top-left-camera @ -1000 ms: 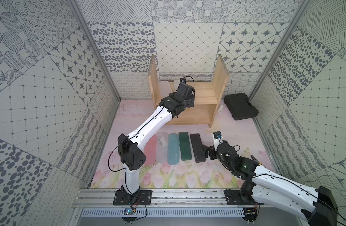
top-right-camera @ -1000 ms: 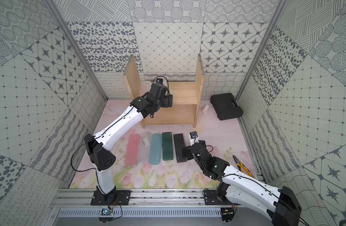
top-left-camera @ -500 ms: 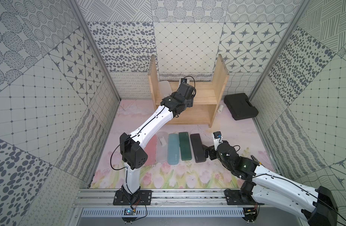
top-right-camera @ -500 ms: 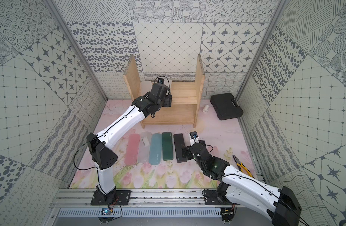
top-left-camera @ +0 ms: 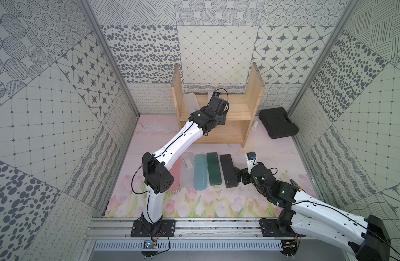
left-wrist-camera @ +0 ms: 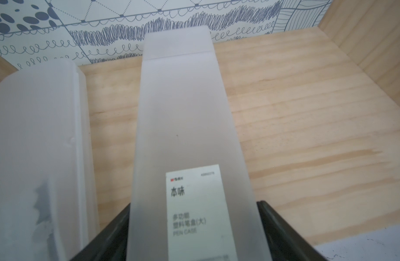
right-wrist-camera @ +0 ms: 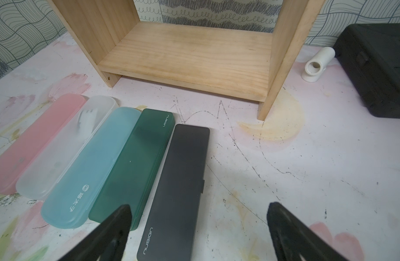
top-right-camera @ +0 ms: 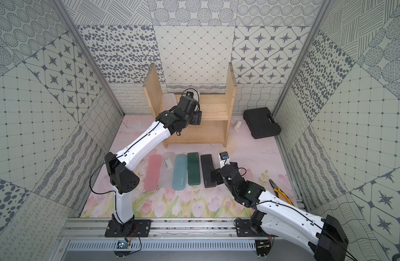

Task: Remove the pencil cases from the shelf
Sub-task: Pick up the pencil case from the shelf.

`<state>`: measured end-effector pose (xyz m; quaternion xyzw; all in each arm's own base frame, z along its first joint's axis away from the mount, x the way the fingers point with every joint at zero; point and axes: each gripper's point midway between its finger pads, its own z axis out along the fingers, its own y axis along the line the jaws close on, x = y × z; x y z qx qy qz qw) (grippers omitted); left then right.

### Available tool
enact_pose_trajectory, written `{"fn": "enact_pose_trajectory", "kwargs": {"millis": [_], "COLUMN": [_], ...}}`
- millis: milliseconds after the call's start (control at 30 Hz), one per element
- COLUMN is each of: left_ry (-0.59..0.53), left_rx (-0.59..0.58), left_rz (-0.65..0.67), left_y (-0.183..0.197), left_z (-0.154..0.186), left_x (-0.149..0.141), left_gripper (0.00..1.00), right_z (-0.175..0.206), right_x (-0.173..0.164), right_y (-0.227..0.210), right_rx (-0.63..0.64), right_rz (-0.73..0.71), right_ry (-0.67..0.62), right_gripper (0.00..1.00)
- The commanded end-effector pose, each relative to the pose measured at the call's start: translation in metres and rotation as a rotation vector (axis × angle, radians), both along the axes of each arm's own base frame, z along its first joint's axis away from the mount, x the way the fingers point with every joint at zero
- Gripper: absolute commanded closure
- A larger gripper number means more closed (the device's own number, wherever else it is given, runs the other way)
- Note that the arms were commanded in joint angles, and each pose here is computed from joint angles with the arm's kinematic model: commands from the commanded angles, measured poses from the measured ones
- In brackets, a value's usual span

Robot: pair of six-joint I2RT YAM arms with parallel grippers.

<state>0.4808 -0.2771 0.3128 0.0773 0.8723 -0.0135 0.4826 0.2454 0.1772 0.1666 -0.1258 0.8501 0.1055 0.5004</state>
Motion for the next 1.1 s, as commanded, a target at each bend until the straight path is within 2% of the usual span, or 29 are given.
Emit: {"fn": "enact_pose_trajectory", "kwargs": {"millis": [0,333,533,767,1067], "left_ry": [0.013,-0.044,-0.085,-0.118,-0.086], "left_rx": [0.016,-0.005,-0.036,-0.092,-0.175], "left_rz": [-0.022,-0.052,-0.081,-0.116,-0.125], "left_y": [-0.001,-0.010,-0.016,-0.013,0.008], "left_z": [0.000,0.024,0.045,0.054,0.025], "left_x": [-0.003,-0.013,-0.035,-0.088,-0.161], "left_gripper": [0.21,0.26,0.27,0.28,0.30], "right_z": [0.003,0.009,0.017,0.030,0.047], "right_x": [0.002,0.002,0.001,0.001,0.001], "right_y": [-0.001,-0.010,-0.022,-0.044,-0.061], "right_rx": [0.024,0.033,0.037,0.036,0.057], "right_rz": [-0.011,-0.039,-0.084,-0.172,-0.244], "right_ry": [-0.016,-0.042,-0.078,-0.137,-0.186], "right_gripper": [0.02,0.02,0.02,0.02,0.02]}}
